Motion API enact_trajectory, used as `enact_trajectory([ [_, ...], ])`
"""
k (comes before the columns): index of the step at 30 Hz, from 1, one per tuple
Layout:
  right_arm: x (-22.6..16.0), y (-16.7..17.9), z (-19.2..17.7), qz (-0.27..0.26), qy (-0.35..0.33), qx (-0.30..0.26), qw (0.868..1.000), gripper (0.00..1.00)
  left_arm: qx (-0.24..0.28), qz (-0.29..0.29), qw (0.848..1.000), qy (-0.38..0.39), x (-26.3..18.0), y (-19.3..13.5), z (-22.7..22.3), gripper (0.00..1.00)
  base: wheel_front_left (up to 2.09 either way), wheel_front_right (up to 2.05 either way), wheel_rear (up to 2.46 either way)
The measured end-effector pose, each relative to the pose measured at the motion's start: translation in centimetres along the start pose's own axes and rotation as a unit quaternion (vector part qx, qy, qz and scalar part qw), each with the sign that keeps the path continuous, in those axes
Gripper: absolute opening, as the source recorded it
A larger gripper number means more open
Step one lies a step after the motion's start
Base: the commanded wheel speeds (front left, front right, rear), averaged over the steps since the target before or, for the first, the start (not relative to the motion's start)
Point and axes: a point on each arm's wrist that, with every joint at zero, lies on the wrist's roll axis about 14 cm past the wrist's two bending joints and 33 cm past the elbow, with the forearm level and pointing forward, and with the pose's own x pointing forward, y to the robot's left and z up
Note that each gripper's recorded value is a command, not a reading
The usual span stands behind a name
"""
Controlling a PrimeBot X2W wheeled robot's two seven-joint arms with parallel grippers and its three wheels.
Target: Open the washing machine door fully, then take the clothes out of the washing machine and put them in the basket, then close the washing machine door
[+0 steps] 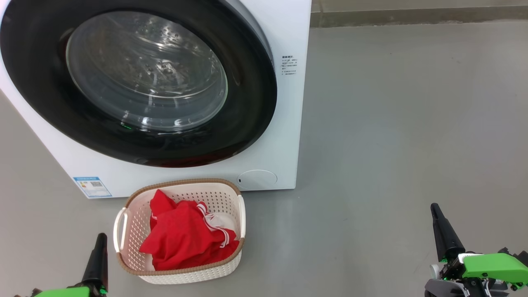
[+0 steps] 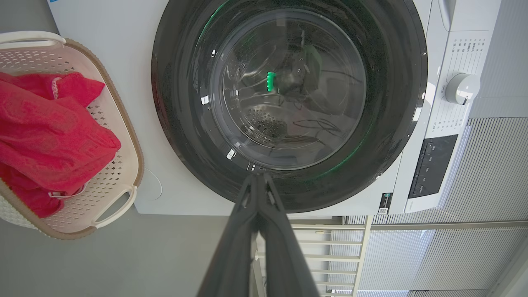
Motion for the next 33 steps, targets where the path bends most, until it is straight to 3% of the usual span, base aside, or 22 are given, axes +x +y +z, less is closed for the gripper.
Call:
enact_trajectory([
  [33, 0.00, 0.01, 0.01, 0.000, 0.000, 0.003, 1.000, 0.00, 0.000, 0.000, 1.000, 0.000, 0.00, 0.00, 0.01, 0.00, 0.00, 0.00, 0.00],
])
